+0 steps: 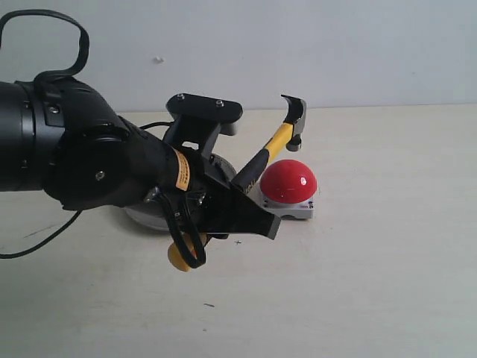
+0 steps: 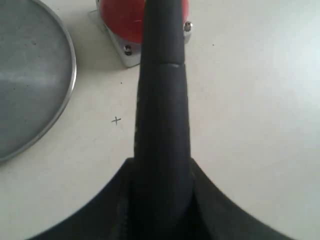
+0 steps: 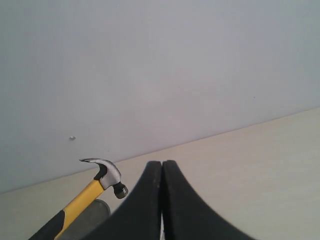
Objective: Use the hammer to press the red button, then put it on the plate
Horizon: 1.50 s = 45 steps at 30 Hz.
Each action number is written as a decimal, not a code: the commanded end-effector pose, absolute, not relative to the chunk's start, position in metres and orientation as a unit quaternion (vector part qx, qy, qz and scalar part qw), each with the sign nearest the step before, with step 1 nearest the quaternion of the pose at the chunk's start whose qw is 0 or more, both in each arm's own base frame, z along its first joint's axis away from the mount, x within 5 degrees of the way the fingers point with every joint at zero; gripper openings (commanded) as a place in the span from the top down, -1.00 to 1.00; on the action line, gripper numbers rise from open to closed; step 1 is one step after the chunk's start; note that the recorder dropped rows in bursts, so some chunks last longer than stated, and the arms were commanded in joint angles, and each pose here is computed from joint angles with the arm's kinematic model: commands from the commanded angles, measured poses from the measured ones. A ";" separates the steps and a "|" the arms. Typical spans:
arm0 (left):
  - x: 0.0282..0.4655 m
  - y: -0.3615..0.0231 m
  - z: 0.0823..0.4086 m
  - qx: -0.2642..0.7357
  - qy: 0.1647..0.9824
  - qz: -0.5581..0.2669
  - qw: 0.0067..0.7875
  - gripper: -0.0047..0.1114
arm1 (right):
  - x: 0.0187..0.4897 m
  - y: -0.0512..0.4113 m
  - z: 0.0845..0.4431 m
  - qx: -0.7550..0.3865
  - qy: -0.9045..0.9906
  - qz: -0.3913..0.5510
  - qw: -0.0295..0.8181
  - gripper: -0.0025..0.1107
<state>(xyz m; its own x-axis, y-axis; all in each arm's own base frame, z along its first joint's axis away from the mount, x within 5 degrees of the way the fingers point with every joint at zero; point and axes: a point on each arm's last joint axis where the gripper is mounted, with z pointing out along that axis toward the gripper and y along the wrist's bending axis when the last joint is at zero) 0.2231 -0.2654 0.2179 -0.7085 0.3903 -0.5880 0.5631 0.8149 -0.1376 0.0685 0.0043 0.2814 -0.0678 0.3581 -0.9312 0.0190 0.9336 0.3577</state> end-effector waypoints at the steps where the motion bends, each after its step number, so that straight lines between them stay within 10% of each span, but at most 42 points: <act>1: 0.223 -0.266 0.223 0.264 0.898 -0.175 0.305 0.92 | 0.068 0.004 0.280 0.129 0.719 0.125 0.671 0.96; 9: 0.223 -0.267 0.231 0.264 0.890 -0.187 0.320 0.92 | 0.068 0.004 0.280 0.129 0.719 0.125 0.671 0.96; 20: 0.217 -0.257 0.330 0.267 0.840 -0.226 0.414 0.92 | 0.068 0.004 0.280 0.129 0.719 0.125 0.671 0.96; 35: 0.226 -0.264 0.160 0.265 0.915 -0.157 0.263 0.92 | 0.068 0.004 0.280 0.129 0.719 0.125 0.671 0.96; 45: 0.230 -0.265 0.232 0.256 0.874 -0.213 0.355 0.92 | 0.068 0.004 0.280 0.129 0.719 0.125 0.671 0.96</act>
<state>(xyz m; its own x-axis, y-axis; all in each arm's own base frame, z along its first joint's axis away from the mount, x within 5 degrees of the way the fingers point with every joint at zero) 0.2286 -0.2632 0.1954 -0.7008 0.3648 -0.6130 0.5629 0.8107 -0.1611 0.0685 0.0043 0.2814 -0.0678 0.3603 -0.9304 0.0191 0.9328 0.3599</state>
